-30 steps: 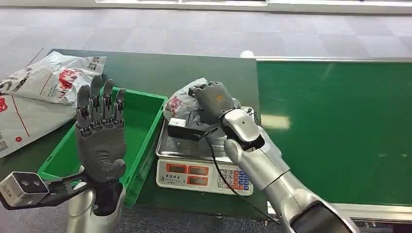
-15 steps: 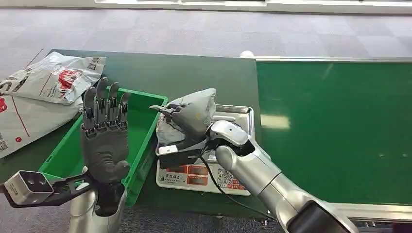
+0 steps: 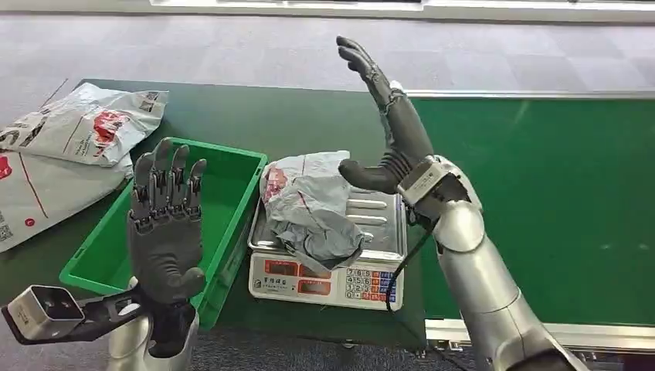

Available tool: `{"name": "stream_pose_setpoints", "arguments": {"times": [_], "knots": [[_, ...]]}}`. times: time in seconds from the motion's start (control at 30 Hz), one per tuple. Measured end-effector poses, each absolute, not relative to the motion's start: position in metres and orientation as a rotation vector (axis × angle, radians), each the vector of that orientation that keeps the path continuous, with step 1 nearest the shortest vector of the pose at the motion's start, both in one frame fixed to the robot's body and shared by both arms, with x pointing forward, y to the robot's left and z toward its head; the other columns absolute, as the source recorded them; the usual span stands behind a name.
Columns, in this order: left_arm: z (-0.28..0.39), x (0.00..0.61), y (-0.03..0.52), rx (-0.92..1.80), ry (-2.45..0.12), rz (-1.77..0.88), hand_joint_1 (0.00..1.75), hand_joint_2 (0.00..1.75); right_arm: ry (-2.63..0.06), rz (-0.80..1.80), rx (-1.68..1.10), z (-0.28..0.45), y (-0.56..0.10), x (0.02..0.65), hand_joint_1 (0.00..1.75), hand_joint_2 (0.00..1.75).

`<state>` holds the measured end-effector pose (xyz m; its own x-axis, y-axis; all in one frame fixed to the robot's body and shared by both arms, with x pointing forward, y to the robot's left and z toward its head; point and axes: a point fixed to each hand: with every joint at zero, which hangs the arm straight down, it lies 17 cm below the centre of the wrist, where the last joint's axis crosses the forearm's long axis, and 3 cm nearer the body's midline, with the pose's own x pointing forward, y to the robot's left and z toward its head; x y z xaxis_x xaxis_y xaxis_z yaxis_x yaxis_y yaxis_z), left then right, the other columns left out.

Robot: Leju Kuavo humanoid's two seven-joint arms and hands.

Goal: Moved the parcel from conveyor to table for the left to box.

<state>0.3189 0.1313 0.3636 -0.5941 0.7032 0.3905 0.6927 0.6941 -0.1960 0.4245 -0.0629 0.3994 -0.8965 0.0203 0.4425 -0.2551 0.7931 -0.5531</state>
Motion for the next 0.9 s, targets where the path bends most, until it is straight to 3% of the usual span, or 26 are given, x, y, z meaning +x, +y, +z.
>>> {"name": "stream_pose_setpoints", "arguments": {"times": [0.37,0.47,0.53,0.6,0.77,0.9], "knots": [[0.363,0.32,0.131,-1.06,-2.466,0.02,0.0,1.75,-2.651,0.83,0.129,0.417,-0.085,0.403,0.0,0.0],[0.353,0.341,0.123,-0.704,-2.503,-0.094,0.0,1.75,-2.713,0.806,0.105,0.424,-0.095,0.388,0.0,0.0],[0.336,0.378,0.113,-0.14,-2.484,-0.348,0.0,1.75,-2.762,0.791,0.081,0.428,-0.102,0.372,0.0,0.0],[0.315,0.409,0.09,0.217,-2.398,-0.67,0.0,1.75,-2.799,0.795,0.071,0.428,-0.106,0.357,0.0,0.0],[0.22,0.462,0.004,0.388,-2.074,-1.406,0.0,1.75,-2.825,0.796,0.073,0.431,-0.098,0.344,0.0,0.0],[0.164,0.475,-0.02,0.354,-1.898,-1.687,0.0,1.75,-2.825,0.776,0.095,0.437,-0.094,0.344,0.0,0.0]]}}
